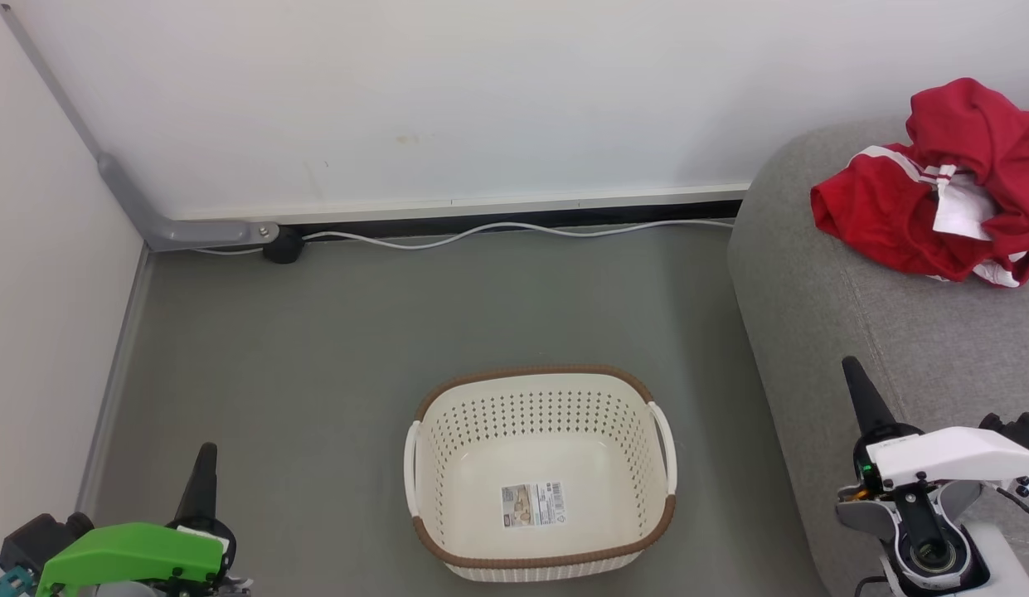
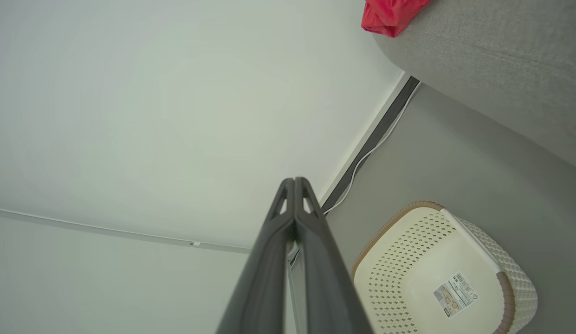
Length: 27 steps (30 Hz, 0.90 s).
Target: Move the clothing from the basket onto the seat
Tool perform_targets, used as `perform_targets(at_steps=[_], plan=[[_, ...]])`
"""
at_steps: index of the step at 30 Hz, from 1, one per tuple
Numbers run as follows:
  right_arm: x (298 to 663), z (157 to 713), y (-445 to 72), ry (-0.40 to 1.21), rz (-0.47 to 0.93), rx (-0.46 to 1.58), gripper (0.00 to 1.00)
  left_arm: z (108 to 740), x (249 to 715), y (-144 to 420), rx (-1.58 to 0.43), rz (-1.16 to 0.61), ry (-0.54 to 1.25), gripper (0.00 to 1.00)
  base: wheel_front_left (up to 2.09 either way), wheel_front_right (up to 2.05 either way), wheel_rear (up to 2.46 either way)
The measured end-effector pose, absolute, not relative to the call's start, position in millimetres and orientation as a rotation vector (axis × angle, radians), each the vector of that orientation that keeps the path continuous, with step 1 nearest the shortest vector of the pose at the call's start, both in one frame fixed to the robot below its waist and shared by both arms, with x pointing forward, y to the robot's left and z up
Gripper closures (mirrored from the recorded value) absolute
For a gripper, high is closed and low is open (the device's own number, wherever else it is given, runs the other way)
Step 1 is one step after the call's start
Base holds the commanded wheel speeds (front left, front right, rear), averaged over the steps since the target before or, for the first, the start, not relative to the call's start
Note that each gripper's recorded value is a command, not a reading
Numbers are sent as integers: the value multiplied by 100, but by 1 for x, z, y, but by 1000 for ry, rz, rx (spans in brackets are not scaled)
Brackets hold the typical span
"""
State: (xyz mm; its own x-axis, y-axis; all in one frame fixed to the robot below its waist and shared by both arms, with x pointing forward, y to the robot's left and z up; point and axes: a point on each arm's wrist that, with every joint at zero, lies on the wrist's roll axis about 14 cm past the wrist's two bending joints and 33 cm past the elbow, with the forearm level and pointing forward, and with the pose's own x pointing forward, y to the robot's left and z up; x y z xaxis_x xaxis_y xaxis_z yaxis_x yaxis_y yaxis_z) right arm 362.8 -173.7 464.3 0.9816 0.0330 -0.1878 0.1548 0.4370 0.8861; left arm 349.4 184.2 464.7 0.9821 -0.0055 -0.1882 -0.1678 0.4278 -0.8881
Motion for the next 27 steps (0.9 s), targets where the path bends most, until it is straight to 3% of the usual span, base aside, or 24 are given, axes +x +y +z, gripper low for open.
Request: perform_targets(at_steps=[27], plan=[[369, 479, -199, 88, -97, 1487, 100, 477, 366, 185, -1484, 66, 121, 100, 0, 0, 0]])
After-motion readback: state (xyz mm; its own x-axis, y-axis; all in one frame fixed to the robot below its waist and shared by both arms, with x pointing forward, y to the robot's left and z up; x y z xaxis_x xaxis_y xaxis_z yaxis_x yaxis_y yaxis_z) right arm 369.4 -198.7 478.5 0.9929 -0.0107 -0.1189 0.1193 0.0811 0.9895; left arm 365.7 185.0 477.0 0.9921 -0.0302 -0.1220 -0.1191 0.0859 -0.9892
